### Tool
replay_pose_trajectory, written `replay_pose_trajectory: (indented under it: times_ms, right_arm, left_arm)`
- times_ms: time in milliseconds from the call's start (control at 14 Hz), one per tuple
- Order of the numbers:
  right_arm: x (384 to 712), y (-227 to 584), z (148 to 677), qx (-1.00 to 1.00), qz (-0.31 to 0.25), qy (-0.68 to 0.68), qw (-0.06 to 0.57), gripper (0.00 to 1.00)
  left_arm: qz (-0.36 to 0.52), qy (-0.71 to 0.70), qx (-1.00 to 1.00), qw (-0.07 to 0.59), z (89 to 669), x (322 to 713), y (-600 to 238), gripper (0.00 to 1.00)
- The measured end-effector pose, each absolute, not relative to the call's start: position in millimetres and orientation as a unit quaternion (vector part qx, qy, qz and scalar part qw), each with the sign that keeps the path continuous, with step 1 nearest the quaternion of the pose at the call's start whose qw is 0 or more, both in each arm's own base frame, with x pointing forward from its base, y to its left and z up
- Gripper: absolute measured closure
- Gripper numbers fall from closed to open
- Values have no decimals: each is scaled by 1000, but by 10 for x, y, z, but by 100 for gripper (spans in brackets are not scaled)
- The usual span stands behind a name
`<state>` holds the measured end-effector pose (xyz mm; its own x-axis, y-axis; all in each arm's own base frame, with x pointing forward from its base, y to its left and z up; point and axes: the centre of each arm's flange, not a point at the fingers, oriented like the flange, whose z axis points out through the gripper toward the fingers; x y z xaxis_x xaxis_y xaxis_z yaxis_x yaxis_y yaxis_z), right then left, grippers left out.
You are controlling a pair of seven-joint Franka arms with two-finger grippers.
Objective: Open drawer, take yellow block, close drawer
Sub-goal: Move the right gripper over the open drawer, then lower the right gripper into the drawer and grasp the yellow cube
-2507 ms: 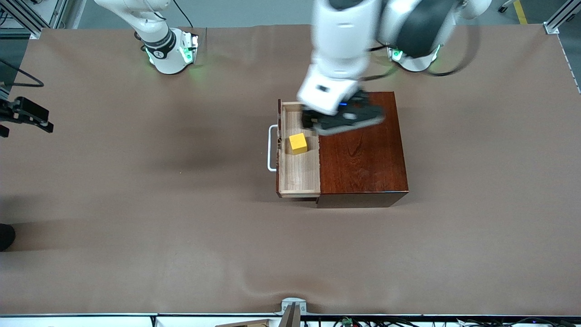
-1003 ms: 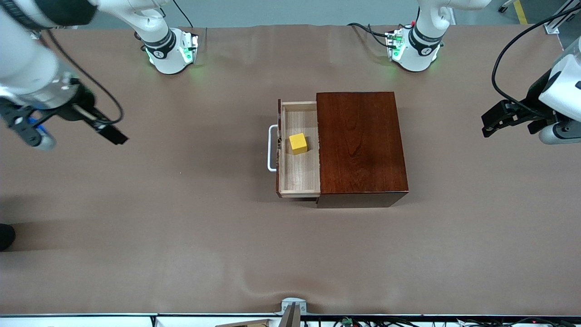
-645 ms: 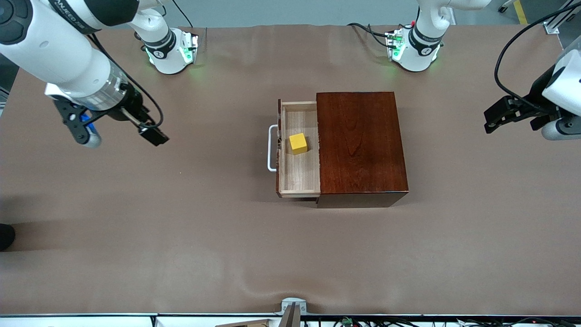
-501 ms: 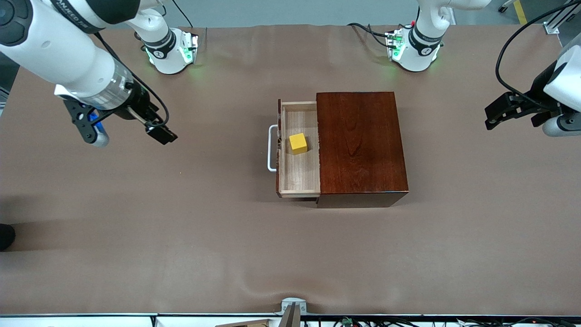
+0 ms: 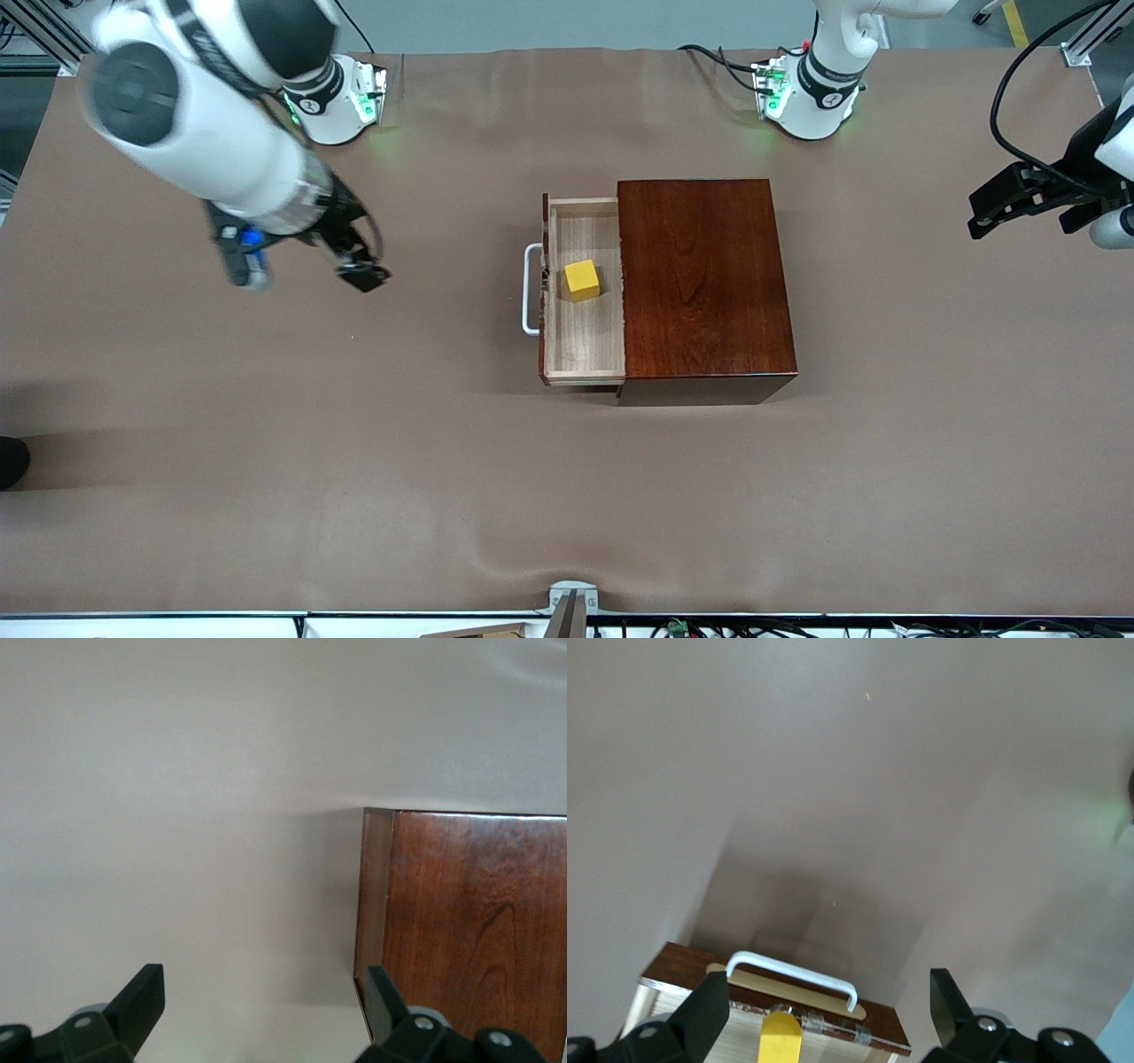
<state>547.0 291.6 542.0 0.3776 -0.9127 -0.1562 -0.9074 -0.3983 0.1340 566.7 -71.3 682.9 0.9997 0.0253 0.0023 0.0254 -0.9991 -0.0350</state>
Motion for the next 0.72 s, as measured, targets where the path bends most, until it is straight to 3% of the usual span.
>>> replay_pose_trajectory:
  times_ms: [716]
  right_arm:
    - [5265,4435,4436,756,-82,-649,-29,0]
  left_arm:
    - [20,17,-1000,11,6600,5261,-630,0]
